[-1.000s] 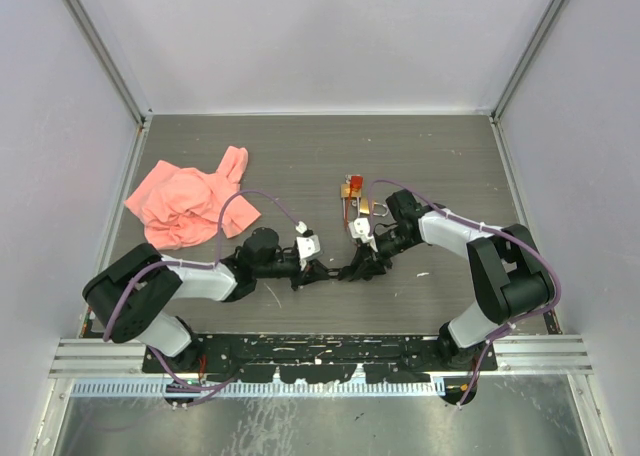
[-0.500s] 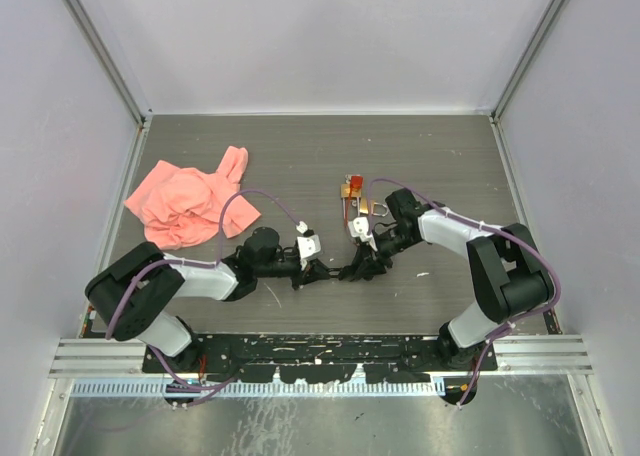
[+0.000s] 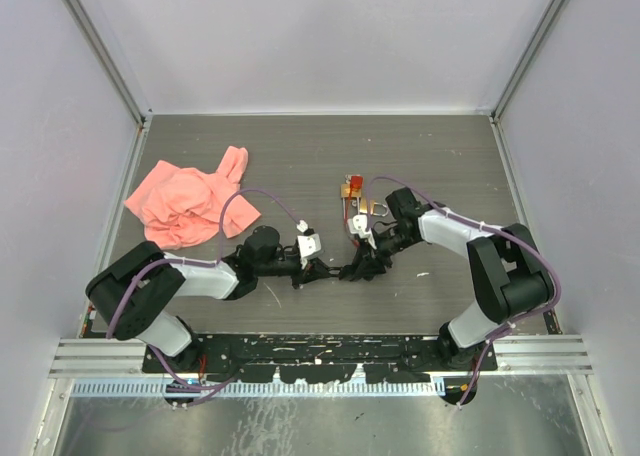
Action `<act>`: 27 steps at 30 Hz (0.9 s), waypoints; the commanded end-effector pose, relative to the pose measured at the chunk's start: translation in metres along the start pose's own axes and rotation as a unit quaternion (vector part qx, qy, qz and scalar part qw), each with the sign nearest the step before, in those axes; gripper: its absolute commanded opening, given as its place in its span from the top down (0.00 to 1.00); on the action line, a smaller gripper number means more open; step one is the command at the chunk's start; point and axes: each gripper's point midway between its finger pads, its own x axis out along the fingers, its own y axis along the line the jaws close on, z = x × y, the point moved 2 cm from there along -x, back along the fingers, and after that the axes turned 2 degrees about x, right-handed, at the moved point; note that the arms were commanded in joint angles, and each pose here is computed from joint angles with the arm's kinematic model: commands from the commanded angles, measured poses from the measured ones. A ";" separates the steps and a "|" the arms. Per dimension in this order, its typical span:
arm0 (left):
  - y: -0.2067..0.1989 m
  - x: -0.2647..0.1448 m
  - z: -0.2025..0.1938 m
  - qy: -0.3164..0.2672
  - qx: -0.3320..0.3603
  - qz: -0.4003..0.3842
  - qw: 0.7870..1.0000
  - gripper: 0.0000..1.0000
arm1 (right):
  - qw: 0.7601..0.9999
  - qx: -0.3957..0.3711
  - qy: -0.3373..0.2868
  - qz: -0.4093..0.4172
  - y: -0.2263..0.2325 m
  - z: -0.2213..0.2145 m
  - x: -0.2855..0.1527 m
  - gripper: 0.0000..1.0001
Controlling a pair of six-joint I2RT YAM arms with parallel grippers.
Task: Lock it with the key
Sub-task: Lock the lock.
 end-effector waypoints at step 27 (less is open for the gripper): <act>0.005 -0.002 0.034 -0.041 0.041 0.016 0.998 1.00 | 0.996 0.023 0.089 0.015 0.012 -0.041 0.006 0.99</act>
